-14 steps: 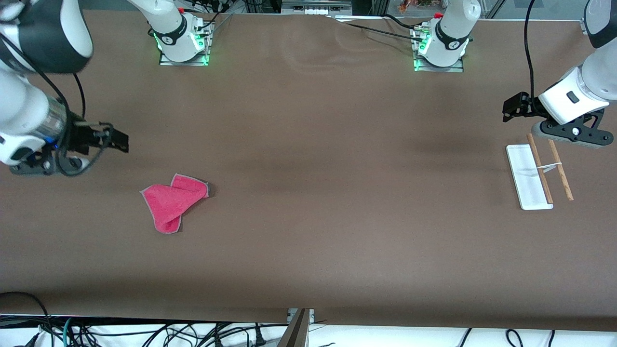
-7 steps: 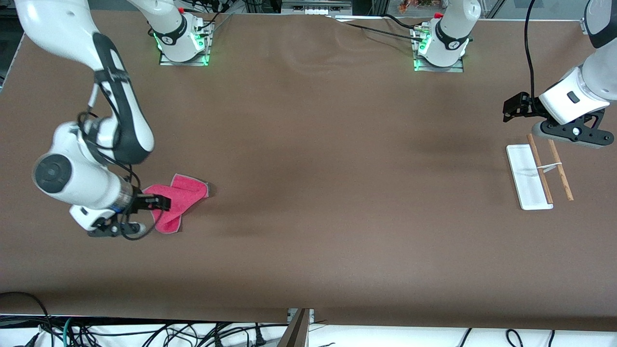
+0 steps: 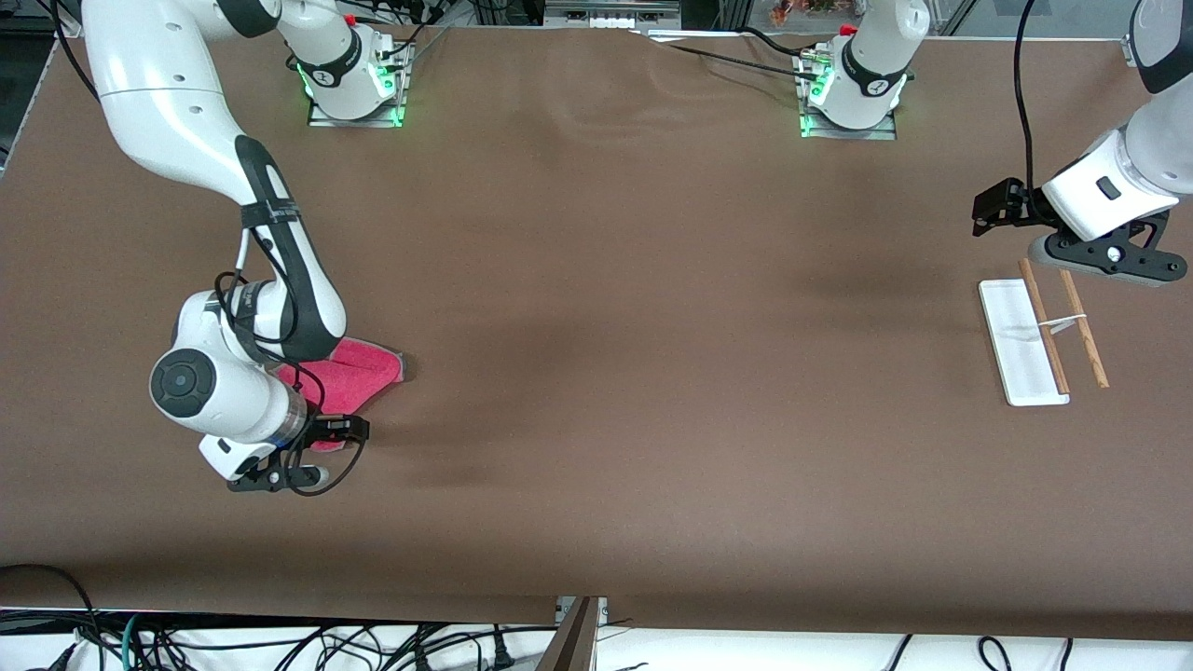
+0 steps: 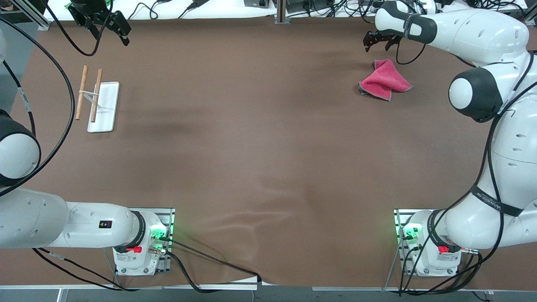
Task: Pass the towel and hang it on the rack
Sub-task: 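Reach the right gripper down to the pink towel's edge, then close the right gripper on the pink towel's edge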
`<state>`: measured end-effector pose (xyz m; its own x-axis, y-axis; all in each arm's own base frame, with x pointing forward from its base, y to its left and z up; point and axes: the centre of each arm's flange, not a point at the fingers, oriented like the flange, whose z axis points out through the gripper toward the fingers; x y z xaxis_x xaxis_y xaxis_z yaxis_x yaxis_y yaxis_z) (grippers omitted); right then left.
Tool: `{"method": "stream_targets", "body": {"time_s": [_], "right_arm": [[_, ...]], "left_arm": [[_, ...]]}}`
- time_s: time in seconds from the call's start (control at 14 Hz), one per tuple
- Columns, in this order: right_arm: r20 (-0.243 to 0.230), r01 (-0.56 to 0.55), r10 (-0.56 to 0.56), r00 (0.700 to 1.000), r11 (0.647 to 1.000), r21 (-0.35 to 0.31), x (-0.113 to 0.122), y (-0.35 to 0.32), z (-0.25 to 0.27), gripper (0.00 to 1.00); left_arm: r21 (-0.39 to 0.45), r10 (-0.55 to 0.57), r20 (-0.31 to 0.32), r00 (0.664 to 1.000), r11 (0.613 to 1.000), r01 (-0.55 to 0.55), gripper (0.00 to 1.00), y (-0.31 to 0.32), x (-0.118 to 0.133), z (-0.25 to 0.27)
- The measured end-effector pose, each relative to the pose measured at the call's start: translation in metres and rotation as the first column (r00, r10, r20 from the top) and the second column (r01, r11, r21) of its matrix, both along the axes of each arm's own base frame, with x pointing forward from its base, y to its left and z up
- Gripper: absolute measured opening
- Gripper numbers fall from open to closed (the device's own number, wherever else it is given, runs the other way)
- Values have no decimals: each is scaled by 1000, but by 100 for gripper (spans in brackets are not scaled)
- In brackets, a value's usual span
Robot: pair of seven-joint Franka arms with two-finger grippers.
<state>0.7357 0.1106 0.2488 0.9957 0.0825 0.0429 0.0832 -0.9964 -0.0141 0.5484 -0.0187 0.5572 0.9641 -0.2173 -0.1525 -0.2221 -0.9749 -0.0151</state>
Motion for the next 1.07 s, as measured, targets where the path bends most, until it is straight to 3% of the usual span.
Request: {"method": "stream_targets", "body": {"time_s": [0.07,0.71,1.07], "right_arm": [[3,1,-1,1000,1000,0,1,-1,-6,85],[-11,35,-35,999,999,27,2,-8,-37,60],[-33,40,-39,999,999,23,-2,-12,-49,60]], "left_arm": [[0,0,0,1000,1000,0,100,0,0,0],[0,0,0,1000,1000,0,100,0,0,0],[0,0,0,1000,1000,0,100,0,0,0]]}}
